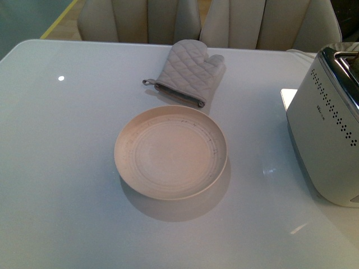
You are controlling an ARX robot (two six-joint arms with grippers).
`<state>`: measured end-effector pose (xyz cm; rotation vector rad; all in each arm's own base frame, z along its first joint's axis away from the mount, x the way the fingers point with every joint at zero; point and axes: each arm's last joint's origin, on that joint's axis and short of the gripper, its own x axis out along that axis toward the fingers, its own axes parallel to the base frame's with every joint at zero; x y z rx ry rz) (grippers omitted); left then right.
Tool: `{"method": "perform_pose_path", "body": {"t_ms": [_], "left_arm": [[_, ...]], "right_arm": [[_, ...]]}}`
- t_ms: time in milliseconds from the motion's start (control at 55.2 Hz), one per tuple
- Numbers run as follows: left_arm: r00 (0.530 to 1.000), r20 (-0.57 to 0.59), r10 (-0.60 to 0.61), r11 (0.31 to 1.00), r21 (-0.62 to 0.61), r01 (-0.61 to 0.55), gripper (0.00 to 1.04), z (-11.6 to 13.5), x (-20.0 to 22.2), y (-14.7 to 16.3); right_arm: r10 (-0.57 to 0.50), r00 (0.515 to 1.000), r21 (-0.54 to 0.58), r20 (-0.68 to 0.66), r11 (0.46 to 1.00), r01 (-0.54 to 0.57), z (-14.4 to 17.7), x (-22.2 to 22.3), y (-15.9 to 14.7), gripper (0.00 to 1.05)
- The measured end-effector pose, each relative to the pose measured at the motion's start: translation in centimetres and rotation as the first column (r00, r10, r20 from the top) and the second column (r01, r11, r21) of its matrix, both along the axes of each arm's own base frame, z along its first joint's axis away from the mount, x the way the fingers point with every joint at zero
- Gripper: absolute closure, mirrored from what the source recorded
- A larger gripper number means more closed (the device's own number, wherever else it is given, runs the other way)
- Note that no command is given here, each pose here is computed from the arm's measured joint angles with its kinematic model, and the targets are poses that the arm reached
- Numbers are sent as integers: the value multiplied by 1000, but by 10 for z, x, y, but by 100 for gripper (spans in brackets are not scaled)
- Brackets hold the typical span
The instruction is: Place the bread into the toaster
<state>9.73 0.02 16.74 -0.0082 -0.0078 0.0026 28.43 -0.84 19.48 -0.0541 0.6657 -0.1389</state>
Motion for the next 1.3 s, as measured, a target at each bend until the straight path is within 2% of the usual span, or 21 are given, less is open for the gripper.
{"method": "perform_pose_path", "body": {"t_ms": [163, 308, 344, 417, 453, 489, 616, 725, 833, 906, 1304], "left_arm": [[1000, 0, 0, 1000, 0, 0, 7, 0, 0, 0], [1000, 0, 0, 1000, 0, 0, 7, 0, 0, 0], [1000, 0, 0, 1000, 0, 0, 7, 0, 0, 0], [1000, 0, 0, 1000, 0, 0, 7, 0, 0, 0], [1000, 0, 0, 1000, 0, 0, 7, 0, 0, 0], [1000, 0, -1, 1000, 0, 1, 7, 0, 0, 0], [1000, 0, 0, 1000, 0, 0, 7, 0, 0, 0], [1000, 0, 0, 1000, 0, 0, 7, 0, 0, 0], [1000, 0, 0, 1000, 0, 0, 7, 0, 0, 0], [1000, 0, 0, 1000, 0, 0, 7, 0, 0, 0], [1000, 0, 0, 1000, 0, 0, 7, 0, 0, 0]], "right_arm": [[8, 986, 51, 168, 999, -17, 27, -29, -5, 8], [-14, 957, 60, 290, 998, -4, 43, -67, -15, 9], [9, 931, 66, 365, 997, -36, 45, -75, -18, 13], [71, 838, 41, 542, 993, -111, 44, -94, -19, 25], [90, 797, 21, 598, 992, -128, 41, -102, -17, 31], [100, 778, 12, 620, 991, -137, 38, -106, -15, 37], [100, 784, 14, 612, 990, -138, 20, -118, -10, 58], [103, 784, 14, 612, 990, -141, 7, -129, -5, 82], [83, 785, 13, 613, 993, -116, 1, -136, 2, 102], [111, 783, 10, 612, 989, -149, -5, -141, 8, 103], [106, 783, 10, 613, 990, -142, -19, -159, 8, 103]]}}
